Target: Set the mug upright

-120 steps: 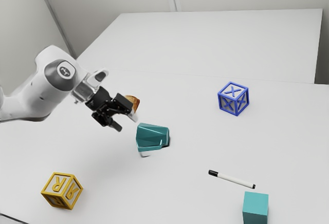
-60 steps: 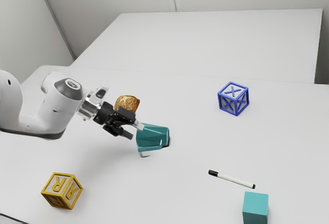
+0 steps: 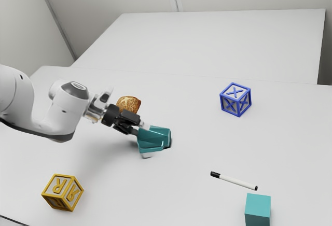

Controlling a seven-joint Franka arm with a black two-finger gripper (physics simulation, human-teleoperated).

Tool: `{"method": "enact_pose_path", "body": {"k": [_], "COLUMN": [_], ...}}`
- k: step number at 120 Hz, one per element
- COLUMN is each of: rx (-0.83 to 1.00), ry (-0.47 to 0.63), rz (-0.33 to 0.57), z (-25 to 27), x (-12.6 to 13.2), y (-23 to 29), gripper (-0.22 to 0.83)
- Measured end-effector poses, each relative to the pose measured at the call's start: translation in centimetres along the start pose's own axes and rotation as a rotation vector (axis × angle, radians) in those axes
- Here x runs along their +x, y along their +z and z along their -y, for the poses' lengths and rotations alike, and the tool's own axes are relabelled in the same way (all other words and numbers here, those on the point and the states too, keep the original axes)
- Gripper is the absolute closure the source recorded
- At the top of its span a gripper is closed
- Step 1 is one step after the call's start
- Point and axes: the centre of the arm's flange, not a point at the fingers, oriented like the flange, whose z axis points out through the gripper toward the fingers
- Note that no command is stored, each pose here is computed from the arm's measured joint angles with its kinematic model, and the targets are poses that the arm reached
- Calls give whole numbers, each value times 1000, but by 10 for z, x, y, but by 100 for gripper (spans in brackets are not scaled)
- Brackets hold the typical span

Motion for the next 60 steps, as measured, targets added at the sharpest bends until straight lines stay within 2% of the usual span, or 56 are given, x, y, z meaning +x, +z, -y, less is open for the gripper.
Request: {"method": "enact_pose_path", "body": {"k": [9, 18, 60], "rx": [-26, -50, -98], "ry": [17, 35, 121], "rz": [9, 18, 36], "z": [0, -1, -10], "x": [-2, -3, -4], "y": [5, 8, 13], "gripper": [0, 6, 57]}}
